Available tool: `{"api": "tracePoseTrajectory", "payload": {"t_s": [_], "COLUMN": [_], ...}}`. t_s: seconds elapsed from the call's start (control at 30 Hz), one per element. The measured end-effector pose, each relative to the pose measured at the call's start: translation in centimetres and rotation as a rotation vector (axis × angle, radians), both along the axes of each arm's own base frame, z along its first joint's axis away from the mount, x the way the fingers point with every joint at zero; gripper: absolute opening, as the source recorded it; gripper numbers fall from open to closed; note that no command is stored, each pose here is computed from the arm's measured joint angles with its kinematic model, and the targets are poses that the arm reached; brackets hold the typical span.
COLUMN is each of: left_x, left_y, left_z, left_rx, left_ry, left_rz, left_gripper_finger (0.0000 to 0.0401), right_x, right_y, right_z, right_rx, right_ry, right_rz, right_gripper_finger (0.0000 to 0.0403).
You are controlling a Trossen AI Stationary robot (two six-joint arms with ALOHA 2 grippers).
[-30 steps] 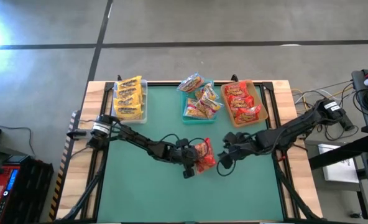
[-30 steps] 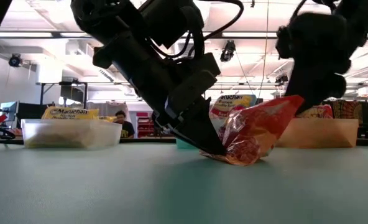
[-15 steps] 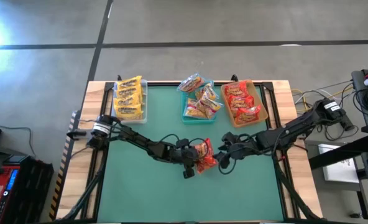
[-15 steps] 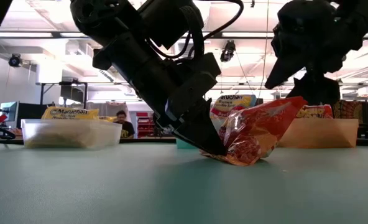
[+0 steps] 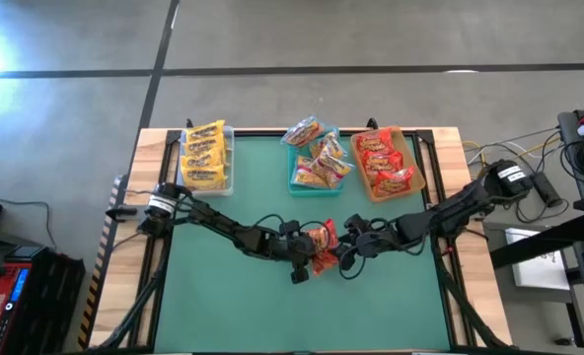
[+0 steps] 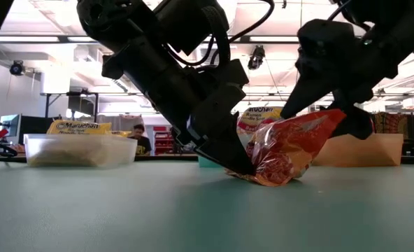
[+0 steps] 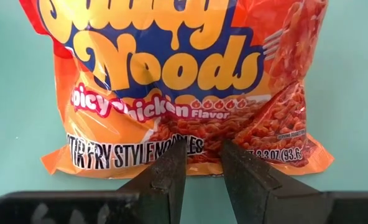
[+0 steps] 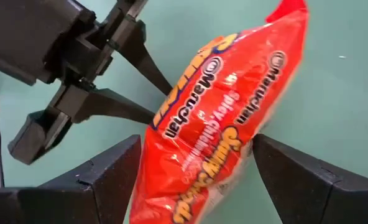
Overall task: Sort Maruchan noodles
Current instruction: Put the orange noodle pack into the orange bin
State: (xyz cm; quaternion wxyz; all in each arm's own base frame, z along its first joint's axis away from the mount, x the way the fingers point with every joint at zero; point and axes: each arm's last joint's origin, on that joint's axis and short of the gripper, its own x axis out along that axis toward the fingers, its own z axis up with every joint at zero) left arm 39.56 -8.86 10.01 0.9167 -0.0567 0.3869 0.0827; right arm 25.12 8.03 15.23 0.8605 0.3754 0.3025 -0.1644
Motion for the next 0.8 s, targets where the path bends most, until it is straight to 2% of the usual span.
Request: {"api": "tracePoseTrajectory", "payload": {"t_s": [0.6, 0.8], "left_x": [0.1, 0.1], "left_y": [0.0, 0.0], "left_z": [0.1, 0.1], "left_rx": [0.010, 0.011], "left_ry": [-0.020, -0.024], "left_rz": [-0.006, -0.003], "left_gripper_finger": [0.0087, 0.0087], "right_x": [1.6, 1.6], "right_y": [0.5, 0.5], "right_z": [-2.5, -2.4], "right_rx": [-0.019, -0.026], "right_ry": [-0.035, -0.036], "right_rz": [-0.018, -0.007], "right_gripper_finger": [0.0296, 0.0272]}}
